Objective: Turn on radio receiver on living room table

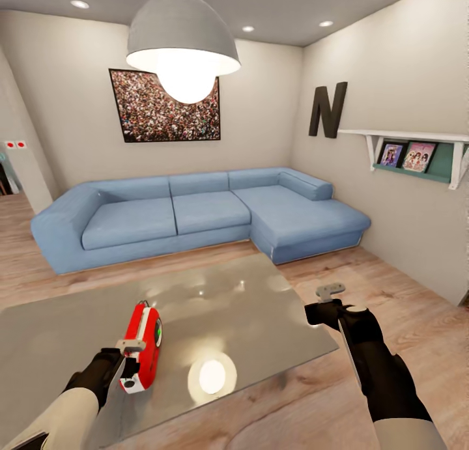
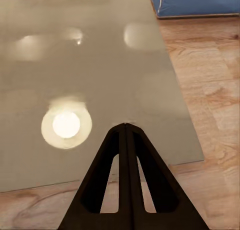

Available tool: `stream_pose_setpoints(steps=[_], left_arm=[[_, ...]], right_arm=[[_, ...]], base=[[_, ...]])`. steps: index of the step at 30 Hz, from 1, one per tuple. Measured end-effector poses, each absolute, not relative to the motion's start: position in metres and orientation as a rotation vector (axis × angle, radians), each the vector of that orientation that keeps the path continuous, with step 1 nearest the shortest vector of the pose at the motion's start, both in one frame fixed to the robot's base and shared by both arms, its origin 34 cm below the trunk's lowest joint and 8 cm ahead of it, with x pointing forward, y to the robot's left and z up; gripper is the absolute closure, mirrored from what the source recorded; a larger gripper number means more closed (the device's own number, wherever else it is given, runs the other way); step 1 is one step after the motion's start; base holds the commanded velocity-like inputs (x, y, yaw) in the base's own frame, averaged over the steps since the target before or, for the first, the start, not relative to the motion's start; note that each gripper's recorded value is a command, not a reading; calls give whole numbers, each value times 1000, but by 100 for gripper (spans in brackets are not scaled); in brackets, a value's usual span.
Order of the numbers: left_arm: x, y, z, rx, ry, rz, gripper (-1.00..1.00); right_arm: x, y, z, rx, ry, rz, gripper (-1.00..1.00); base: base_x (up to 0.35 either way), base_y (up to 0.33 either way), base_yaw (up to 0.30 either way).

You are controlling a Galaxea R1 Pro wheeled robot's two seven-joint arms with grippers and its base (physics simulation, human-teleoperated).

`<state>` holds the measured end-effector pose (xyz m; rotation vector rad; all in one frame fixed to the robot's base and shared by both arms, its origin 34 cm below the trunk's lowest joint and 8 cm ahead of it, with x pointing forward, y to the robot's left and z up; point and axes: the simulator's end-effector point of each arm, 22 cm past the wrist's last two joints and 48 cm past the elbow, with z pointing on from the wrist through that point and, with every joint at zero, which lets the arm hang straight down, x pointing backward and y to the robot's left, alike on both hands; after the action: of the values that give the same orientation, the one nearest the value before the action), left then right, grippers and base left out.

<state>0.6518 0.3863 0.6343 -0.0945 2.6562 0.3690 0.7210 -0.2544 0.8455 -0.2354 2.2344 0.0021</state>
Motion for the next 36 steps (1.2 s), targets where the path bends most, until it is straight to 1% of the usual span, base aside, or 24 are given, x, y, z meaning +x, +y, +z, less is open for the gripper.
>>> stream_pose_setpoints(steps=[23, 26, 36], left_arm=[[652, 386, 634, -94, 2656, 369, -100], [652, 386, 634, -93, 2658, 365, -100], [641, 376, 621, -77, 2693, 335, -100]], right_arm=[[721, -254, 846, -236, 2234, 2, 100], [721, -254, 845, -235, 2234, 2, 100], [718, -253, 825, -245, 2268, 11, 100]], base=[[-331, 0, 0], [-130, 0, 0], [-9, 0, 0]])
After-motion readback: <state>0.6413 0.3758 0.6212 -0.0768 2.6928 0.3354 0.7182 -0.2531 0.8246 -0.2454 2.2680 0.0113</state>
